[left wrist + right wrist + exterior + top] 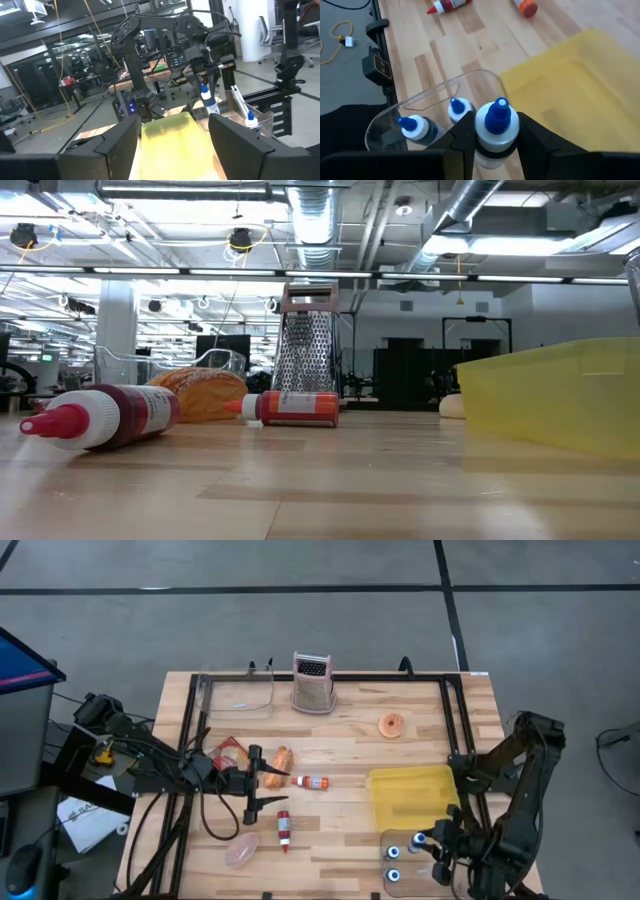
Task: Pick & Place Food Item
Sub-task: Put the blue food coloring bottle into the bottom transparent bin
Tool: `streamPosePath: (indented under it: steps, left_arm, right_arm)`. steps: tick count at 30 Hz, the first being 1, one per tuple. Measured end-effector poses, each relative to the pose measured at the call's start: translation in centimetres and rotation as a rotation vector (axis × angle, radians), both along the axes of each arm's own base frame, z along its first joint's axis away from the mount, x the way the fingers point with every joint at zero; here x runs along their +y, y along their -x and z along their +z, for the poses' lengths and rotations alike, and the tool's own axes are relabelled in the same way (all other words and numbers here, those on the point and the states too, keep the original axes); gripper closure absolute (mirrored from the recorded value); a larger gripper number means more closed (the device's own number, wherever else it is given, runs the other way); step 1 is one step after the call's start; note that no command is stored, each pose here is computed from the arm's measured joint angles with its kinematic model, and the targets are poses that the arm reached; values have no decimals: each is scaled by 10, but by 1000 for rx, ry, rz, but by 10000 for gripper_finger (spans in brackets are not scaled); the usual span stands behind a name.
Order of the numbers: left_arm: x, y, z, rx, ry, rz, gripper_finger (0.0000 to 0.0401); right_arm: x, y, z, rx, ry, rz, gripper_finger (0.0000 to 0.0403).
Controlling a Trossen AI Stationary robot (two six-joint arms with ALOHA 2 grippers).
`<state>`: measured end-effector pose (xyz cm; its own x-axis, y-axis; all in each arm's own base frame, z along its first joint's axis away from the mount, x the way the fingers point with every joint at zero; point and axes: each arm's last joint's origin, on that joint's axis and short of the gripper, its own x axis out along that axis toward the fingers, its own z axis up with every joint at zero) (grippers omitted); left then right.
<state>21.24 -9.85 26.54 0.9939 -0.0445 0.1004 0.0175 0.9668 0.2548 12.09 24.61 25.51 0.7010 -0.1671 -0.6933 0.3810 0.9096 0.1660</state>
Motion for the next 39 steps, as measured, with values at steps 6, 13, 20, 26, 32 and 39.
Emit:
streamPosePath:
  steps: [6, 13, 20, 26, 32, 39]
  left_arm:
    - [0, 0, 0, 0, 6, -3, 165]
    - [0, 0, -1, 9, 18, -10, 165]
    - [-1, -1, -2, 11, 20, -13, 165]
    - [-1, -1, -2, 12, 20, -13, 165]
    - [-1, -1, -2, 15, 22, -13, 165]
    - [-1, -1, -2, 20, 32, -13, 165]
  right_arm:
    - [18, -5, -21, -34, 15, -1, 303]
    - [28, -12, -47, -11, 88, -25, 303]
    - [32, -13, -60, -1, 110, -42, 303]
    - [33, -14, -60, -2, 105, -42, 303]
    - [36, -10, -64, 5, 78, -50, 303]
    - [45, -2, -64, -13, -10, -47, 303]
